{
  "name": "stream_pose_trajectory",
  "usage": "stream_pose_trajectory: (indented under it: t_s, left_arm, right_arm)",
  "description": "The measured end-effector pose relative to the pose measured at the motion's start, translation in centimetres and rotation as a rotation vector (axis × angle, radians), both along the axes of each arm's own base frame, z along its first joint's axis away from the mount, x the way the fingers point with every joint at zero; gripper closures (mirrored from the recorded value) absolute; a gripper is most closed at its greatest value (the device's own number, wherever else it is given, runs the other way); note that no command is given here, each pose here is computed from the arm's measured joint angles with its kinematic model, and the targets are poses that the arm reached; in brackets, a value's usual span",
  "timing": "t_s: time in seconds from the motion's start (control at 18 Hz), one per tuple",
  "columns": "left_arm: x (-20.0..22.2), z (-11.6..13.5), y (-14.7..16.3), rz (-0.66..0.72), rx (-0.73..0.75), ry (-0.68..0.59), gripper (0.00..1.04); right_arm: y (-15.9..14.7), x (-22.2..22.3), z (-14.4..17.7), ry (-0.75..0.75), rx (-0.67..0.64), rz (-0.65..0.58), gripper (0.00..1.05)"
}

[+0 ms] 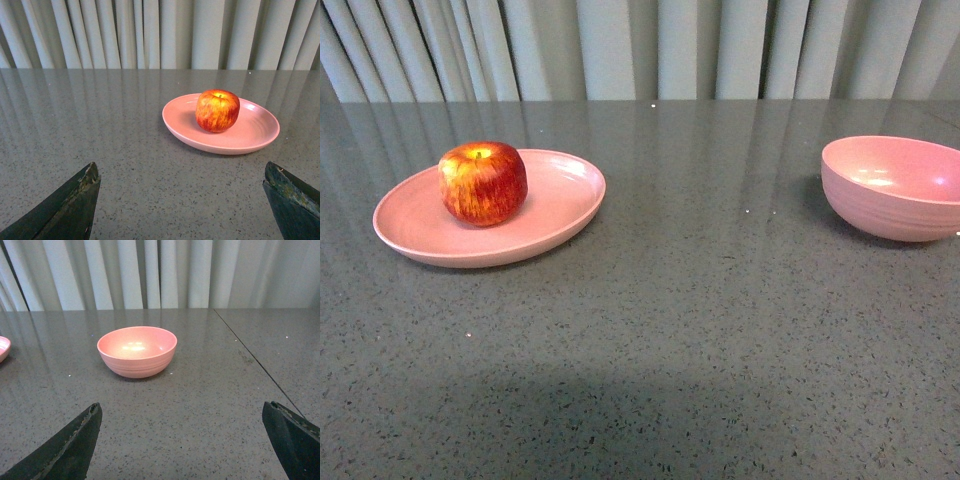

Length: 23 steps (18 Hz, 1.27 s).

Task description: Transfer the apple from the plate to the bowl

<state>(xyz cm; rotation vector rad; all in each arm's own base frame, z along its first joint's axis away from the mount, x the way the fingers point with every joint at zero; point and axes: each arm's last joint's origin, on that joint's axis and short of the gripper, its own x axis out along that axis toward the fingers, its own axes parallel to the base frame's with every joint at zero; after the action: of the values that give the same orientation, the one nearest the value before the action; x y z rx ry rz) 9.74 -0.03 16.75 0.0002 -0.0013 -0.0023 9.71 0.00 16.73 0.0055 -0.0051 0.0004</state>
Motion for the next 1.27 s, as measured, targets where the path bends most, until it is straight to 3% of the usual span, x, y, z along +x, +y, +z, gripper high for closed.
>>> stream_pose_trajectory:
  t_s: [1.11, 1.16, 1.27]
  left_arm:
    - [0.00, 0.00, 0.00, 0.000, 0.000, 0.000, 0.07]
    - [0.00, 0.00, 0.00, 0.000, 0.000, 0.000, 0.07]
    - [0.00, 0.00, 0.00, 0.000, 0.000, 0.000, 0.07]
  right_arm:
    - [0.00, 0.00, -0.01, 0.000, 0.000, 0.000, 0.07]
    - [0.01, 0.00, -0.10, 0.014, 0.007, 0.003, 0.07]
    - [0.39, 0.38, -0.30, 0.176, 0.132, 0.018, 0.07]
